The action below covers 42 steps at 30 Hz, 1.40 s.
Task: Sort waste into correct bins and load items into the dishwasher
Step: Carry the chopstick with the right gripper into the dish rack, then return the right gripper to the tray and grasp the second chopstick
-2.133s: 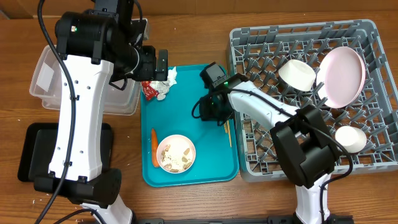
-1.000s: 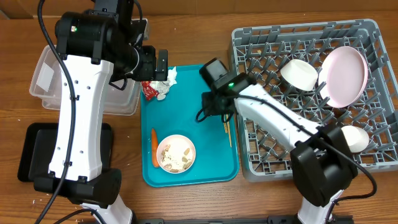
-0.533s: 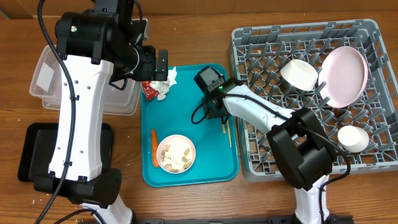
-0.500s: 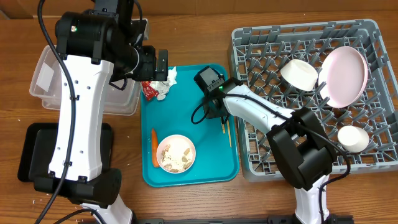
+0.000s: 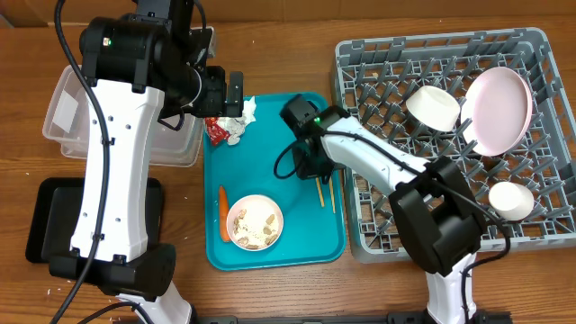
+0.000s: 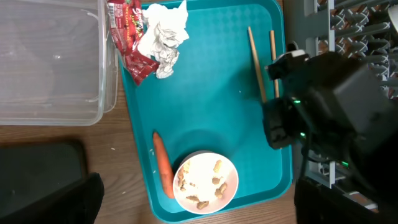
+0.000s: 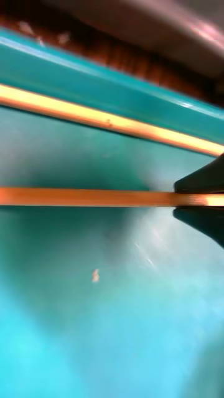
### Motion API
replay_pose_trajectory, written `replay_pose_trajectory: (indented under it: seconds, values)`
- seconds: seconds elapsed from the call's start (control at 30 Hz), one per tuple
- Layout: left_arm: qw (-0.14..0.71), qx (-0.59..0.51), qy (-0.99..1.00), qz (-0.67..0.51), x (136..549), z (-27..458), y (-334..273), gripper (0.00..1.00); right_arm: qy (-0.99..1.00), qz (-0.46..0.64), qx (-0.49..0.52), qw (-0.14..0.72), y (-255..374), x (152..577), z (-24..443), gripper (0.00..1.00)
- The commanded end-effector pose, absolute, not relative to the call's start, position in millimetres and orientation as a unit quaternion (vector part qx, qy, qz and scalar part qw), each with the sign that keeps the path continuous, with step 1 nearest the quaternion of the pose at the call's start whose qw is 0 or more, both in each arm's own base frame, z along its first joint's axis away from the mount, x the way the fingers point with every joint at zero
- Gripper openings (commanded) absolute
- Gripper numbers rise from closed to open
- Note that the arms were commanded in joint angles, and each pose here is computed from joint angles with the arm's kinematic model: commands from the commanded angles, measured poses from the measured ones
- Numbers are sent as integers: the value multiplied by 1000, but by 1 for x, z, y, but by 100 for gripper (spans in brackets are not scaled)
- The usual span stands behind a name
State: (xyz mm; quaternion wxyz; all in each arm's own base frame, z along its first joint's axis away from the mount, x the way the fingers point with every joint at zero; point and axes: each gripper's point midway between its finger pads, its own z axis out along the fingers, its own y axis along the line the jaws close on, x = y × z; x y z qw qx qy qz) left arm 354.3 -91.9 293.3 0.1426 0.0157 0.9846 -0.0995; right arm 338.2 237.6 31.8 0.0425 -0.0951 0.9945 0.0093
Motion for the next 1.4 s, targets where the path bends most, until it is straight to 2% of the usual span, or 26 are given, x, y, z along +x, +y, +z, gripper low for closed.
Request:
replay_pose_trajectory:
  seconds: [0.0,0.13,0.27,0.37,0.53,0.73,0.83,0.87,0.9,0.97,1.0,1.2,1.37]
  values:
    - [169,26,979,-108,350,311,-92,100,983,76,-98,135,259,360,126,4]
    - [168,26,980,-108,349,311,-92,100,970,98,-103,197,247,367,192,4]
    - [168,26,980,-108,349,311,-92,100,970,82,-64,218,205,377,214,4]
    - [168,26,980,-108,349,311,-92,100,979,59,-45,192,172,380,203,4]
    - [169,26,979,-108,349,311,-92,100,989,30,-12,145,130,381,158,4]
    - [169,26,979,-108,350,311,-92,100,992,38,-57,111,132,366,106,4]
    - [169,26,979,-108,349,311,-92,100,992,25,-68,107,131,361,96,4]
    - [169,26,979,-108,349,311,-92,100,991,19,-68,110,129,362,97,8]
    - [169,26,979,-108,349,311,-92,100,991,15,-67,114,129,364,100,27]
    - [169,26,979,-108,349,311,-92,100,990,18,-66,121,130,365,114,52]
    - [169,26,979,-108,349,311,-92,100,989,20,-67,127,131,367,123,56]
    - [169,26,979,-108,350,311,-92,100,969,100,-99,202,181,368,188,63]
    - [169,25,979,-108,350,311,-92,100,966,129,-97,201,222,360,179,54]
